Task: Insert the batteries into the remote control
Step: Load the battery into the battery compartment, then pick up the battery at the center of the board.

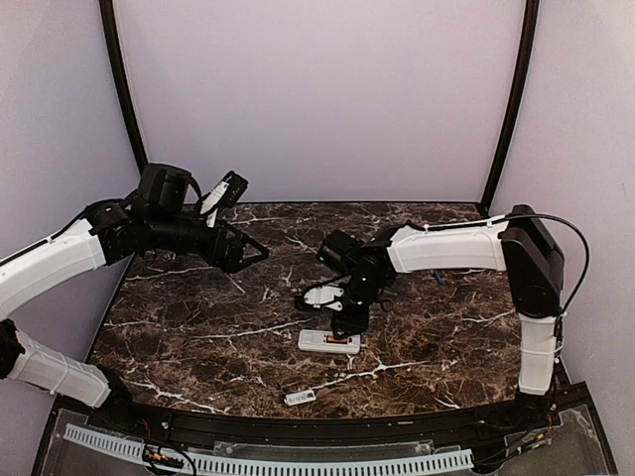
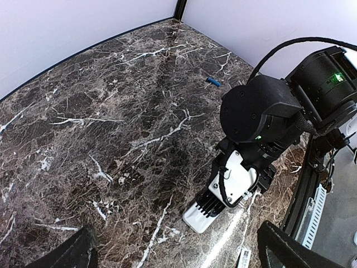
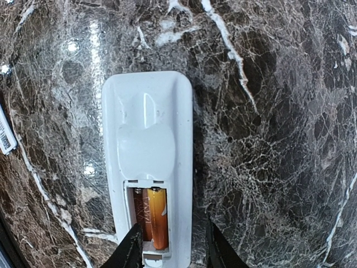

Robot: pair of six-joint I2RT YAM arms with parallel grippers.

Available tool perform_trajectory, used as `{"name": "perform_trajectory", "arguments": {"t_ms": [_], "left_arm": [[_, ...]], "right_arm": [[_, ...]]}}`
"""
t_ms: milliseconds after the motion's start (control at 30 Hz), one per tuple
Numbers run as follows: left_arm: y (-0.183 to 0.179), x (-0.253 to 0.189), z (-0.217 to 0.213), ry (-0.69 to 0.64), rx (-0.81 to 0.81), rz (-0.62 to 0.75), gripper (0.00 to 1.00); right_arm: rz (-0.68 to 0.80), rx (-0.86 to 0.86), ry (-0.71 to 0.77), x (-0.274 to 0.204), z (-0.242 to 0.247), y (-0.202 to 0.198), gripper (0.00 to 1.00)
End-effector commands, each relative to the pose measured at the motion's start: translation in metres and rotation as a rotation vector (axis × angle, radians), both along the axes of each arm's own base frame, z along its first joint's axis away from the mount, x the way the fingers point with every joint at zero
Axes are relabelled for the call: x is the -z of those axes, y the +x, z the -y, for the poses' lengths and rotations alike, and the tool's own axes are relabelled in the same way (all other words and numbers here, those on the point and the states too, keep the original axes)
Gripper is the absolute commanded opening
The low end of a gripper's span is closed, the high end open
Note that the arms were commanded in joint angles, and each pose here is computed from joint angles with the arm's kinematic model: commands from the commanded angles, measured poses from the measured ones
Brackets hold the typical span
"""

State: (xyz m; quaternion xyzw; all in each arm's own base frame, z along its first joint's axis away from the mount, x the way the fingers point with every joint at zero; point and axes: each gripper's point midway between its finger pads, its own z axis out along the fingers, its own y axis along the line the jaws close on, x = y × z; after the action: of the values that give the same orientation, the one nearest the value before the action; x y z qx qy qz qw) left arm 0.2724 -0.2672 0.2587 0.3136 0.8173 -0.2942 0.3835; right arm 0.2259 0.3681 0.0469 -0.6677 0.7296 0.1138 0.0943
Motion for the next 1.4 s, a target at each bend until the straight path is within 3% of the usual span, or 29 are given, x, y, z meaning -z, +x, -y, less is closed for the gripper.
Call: {"name": "perform_trajectory", "arguments": {"t_ms": [0,133,267,367,533,667,800,1367], "left_arm": [[-0.003,0.001,-0.007,0.008,-0.004,0.006,0.99],[-0.004,0.001,-0.007,0.007,-0.007,0.007,0.99],[-0.004,-0.001,-0.008,0.005,-0.01,0.01,0.99],[-0.004,0.0,-0.008,0.006,-0.01,0.01,0.99],[-0.004,0.0,-0.009,0.008,-0.008,0.013,0.99],[-0.004,-0.001,-0.007,0.008,-0.001,0.01,0.99],[-0.004,-0.003,-0.007,0.009,-0.003,0.012,0.99],[-0.005,-0.005,-0.011,0.013,-0.011,0.02,0.99]], "right_arm": [[0.025,0.049,0.114,-0.04,-0.014,0.011,0.35],[0.11,0.28,0.238,-0.083,-0.006,0.062,0.35],[0.163,0.694,0.314,-0.109,0.052,0.13,0.36],[0.214,1.009,0.233,-0.096,0.128,0.167,0.38],[0.15,1.242,0.199,-0.063,0.199,0.181,0.47],[0.175,1.286,0.132,-0.046,0.227,0.197,0.54],[0.164,1.301,0.024,-0.021,0.248,0.211,0.54],[0.084,1.316,-0.096,0.026,0.264,0.188,0.33]]}}
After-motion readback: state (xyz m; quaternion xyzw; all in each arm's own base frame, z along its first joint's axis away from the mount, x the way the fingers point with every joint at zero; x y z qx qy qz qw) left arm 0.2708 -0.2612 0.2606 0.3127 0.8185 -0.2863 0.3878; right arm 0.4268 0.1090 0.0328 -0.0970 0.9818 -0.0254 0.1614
